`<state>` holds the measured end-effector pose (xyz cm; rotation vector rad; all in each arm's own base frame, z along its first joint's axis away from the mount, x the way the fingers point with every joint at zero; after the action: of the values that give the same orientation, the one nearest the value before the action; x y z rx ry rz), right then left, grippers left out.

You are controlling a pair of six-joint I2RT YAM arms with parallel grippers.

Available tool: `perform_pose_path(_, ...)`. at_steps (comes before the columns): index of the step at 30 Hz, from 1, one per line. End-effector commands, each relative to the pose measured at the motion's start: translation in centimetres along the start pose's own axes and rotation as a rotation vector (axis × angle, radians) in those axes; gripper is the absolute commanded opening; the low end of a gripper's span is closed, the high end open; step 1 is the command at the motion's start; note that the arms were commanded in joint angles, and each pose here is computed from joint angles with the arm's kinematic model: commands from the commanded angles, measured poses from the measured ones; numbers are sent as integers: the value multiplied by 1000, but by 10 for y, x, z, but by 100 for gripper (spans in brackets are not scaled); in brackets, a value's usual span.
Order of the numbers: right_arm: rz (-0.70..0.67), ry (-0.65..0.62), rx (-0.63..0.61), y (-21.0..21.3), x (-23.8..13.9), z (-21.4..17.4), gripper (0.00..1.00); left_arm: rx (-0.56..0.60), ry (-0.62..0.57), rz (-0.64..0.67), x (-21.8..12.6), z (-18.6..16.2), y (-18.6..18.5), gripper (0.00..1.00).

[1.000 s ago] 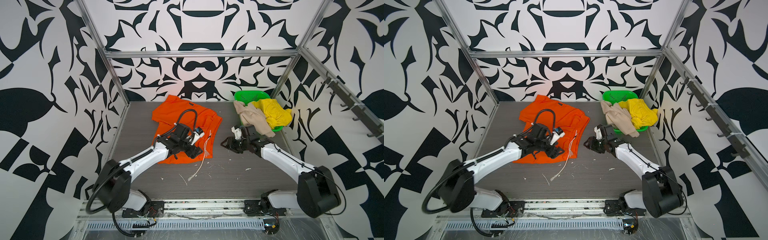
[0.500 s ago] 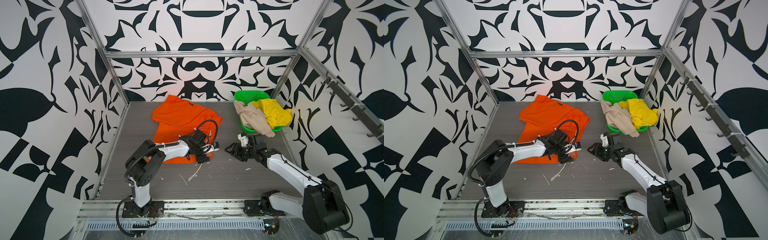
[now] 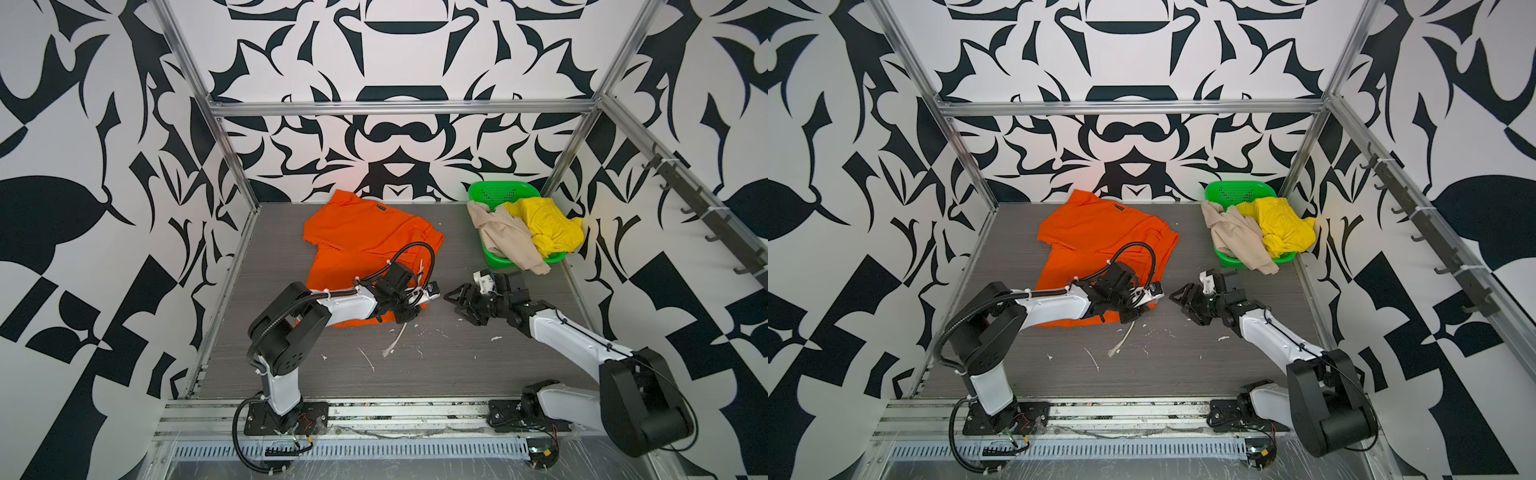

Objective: Fold and stack the shorts

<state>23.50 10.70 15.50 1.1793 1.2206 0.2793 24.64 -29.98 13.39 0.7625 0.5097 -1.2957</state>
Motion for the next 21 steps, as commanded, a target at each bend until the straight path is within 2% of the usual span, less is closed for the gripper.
perform_pose_path(1, 150, 18, 72, 19, 8, 5, 70, -46, -177, -16, -23, 25, 1, 19)
perform_pose_path(5, 145, 53, 74, 31, 22, 2, 71, -49, -230, -12, -32, 32, 1, 19)
perform_pose_path(12, 159, 84, 99, 35, 48, -6, 71, -59, -251, -23, -32, 34, -1, 20)
perform_pose_path(15, 172, 93, 109, 35, 58, -4, 67, -54, -264, -37, -34, 36, -4, 21)
perform_pose_path(17, 183, 97, 111, 37, 64, -3, 59, -49, -271, -36, -36, 37, -6, 22)
perform_pose_path(19, 193, 97, 111, 39, 67, -2, 43, -49, -282, -21, -40, 37, -7, 23)
perform_pose_path(21, 217, 85, 102, 45, 66, -1, 27, -64, -287, 4, -45, 38, -6, 30)
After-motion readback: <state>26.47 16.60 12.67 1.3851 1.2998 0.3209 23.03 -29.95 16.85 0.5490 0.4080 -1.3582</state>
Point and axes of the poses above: each gripper's point midway between its finger pads, its own x axis out along the fingers, its own y axis along the line the jaws close on, z = x × y, the point moved 10 cm from there along -x, back along the fingers, and after that the axes turned 9 degrees about x, right-handed, at the moved point
